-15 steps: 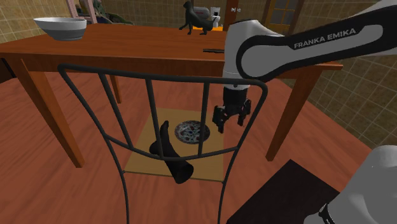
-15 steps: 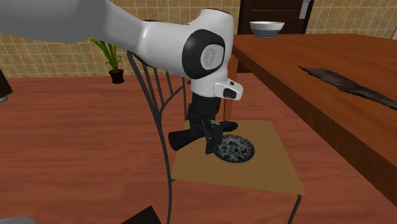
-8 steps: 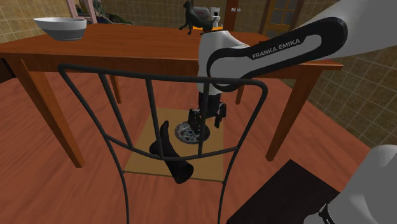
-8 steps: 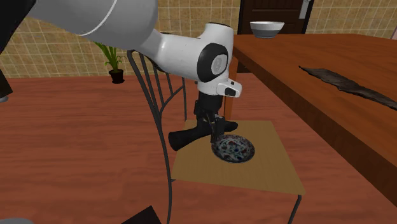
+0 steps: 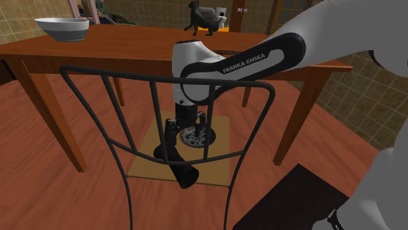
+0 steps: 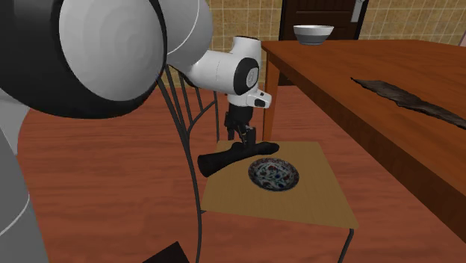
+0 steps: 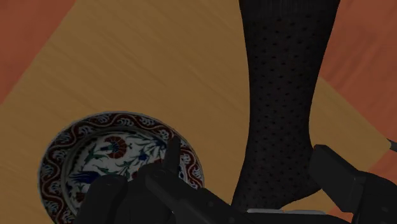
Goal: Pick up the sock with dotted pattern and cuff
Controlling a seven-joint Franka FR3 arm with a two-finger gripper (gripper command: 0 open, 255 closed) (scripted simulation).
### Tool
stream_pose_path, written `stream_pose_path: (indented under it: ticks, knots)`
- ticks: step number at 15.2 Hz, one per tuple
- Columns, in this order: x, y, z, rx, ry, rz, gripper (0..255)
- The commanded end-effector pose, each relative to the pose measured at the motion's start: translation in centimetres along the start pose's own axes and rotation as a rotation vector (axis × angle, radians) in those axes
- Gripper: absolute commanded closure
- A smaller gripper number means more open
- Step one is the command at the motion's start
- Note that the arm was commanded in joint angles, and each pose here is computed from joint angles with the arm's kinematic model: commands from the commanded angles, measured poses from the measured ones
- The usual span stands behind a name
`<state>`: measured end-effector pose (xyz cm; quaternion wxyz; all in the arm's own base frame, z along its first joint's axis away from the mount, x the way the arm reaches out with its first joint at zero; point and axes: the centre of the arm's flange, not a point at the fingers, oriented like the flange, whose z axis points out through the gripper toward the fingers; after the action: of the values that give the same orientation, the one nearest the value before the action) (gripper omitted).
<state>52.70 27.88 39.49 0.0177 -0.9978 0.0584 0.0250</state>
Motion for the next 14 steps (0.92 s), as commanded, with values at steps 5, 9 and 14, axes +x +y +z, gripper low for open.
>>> stream_pose_path:
  ticks: [5, 9, 14]
  knots:
    - [1.7, -5.9, 4.4, -0.004, -0.010, -0.044, 0]
    - [1.8, -5.8, 6.5, -0.004, -0.010, -0.044, 0]
    - [1.8, -5.8, 7.9, -0.004, -0.010, -0.044, 255]
